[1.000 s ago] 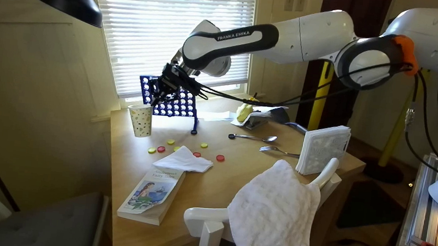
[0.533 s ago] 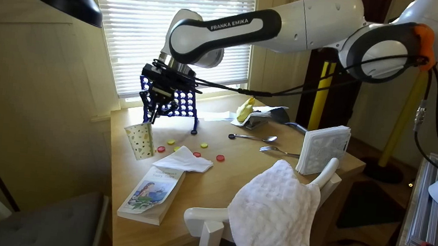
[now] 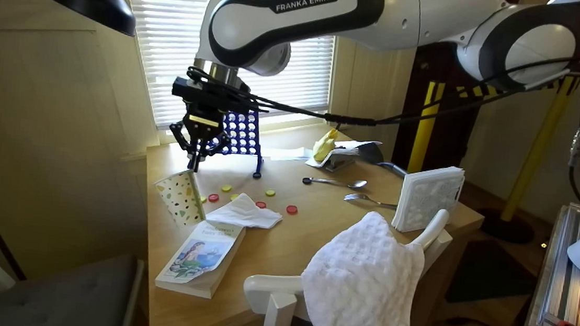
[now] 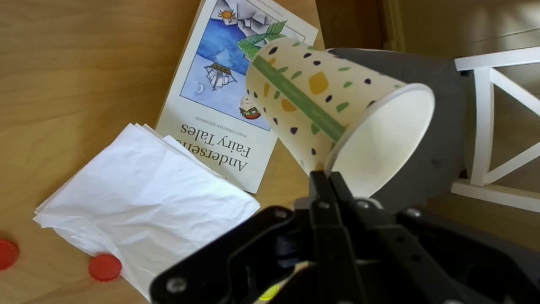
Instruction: Move the cup to the right
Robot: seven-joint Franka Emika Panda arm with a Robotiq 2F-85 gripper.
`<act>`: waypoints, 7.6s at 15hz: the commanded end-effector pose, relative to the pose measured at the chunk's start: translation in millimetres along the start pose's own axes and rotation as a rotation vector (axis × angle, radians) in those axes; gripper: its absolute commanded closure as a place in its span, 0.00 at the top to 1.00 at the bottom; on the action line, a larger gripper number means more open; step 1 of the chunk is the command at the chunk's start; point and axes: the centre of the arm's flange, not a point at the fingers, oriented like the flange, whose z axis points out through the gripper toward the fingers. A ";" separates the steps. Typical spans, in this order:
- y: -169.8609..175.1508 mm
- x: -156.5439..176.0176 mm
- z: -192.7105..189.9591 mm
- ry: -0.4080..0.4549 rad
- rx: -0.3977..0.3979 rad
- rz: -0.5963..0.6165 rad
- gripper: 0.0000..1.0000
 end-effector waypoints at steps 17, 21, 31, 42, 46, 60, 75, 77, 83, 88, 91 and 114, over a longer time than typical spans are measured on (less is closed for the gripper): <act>73.4 -202.6 -12.6 0.239 -0.606 -0.263 0.01; 77.7 -243.2 -57.2 0.462 -0.584 -0.325 0.01; 35.4 -261.1 -90.5 0.642 -0.442 -0.218 0.01; 134.5 -413.1 -120.2 0.934 -0.184 0.261 0.01; 101.2 -410.4 -115.6 0.901 -0.212 0.233 0.03; 247.2 -449.5 -276.7 1.044 0.031 0.804 0.01; 261.2 -333.5 -394.5 1.165 0.059 1.246 0.01; 288.0 -338.7 -407.0 1.160 0.071 1.335 0.01; 301.8 -340.3 -436.0 1.139 0.067 1.406 0.03; 310.9 -328.8 -450.9 1.132 0.089 1.464 0.01; 342.7 -306.6 -489.7 1.088 0.134 1.545 0.01; 467.6 -91.7 -619.8 0.811 -0.055 1.928 0.01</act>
